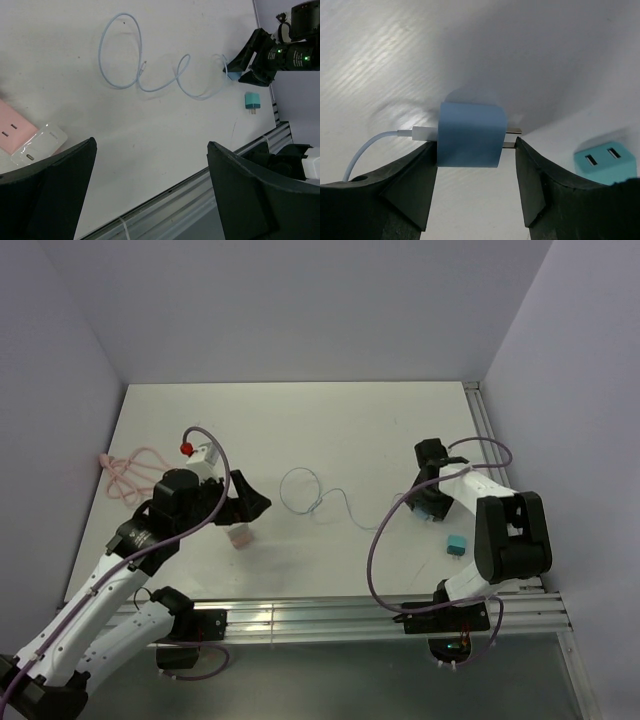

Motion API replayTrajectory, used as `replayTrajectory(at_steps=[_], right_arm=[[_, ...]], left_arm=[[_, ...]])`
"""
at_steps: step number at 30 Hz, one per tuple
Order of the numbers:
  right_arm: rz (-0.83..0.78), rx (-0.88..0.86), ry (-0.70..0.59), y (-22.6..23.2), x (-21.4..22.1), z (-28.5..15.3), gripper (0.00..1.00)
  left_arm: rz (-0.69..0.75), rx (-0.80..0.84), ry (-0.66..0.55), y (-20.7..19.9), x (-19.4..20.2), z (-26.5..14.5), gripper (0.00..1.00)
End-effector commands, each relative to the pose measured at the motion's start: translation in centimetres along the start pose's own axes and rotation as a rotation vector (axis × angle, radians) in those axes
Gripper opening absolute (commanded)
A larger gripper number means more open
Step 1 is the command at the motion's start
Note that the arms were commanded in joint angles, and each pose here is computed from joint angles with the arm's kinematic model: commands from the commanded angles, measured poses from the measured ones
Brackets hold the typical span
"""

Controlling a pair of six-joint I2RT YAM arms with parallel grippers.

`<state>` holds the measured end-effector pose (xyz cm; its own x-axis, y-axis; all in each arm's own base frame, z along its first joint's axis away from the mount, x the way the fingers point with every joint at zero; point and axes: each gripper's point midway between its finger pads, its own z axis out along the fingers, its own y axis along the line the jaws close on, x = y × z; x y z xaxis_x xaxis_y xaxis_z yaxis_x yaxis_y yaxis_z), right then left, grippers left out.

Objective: Insert the plug

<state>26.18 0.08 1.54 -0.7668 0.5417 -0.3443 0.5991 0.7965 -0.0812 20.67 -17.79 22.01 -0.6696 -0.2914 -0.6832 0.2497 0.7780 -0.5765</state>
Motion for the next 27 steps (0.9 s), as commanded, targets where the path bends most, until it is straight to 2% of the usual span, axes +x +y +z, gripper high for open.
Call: replayTrajectory(at_steps=[1, 8, 15, 18, 19, 23, 27], right_arm=[[-0.071, -0.209, -0.06, 3.2, -1.7, -1.9, 0.0], [-0.284, -0.718, -0.239, 9.3, -4.3, -12.9, 0.0], [-0.384, -1.215, -0.367, 13.2, -2.1, -23.6, 0.0], [-0.488, -1.431, -0.356, 14.2, 0.8, -28.2, 0.0], [-0.576, -1.54, -0.313, 14.5, 3.0, -30.5, 0.0], [-0.802, -1.775, -0.28, 14.0, 8.0, -36.6, 0.0], [-0.972, -1.973, -0.253, 12.1, 11.7, -40.6, 0.0]], left_arm=[[0.049, 0.125, -0.033, -3.3, -2.1, -0.9, 0.96], [0.086, 0.32, -0.039, -7.6, -3.4, -1.5, 0.91], [0.094, 0.428, -0.089, -10.4, -5.5, -2.0, 0.89], [0.107, 0.448, -0.131, -11.3, -6.7, -2.6, 0.89], [0.112, 0.462, -0.15, -11.8, -7.4, -3.0, 0.89], [0.12, 0.486, -0.165, -13.0, -8.6, -3.3, 0.89], [0.148, 0.549, -0.166, -14.3, -8.9, -3.8, 0.89]])
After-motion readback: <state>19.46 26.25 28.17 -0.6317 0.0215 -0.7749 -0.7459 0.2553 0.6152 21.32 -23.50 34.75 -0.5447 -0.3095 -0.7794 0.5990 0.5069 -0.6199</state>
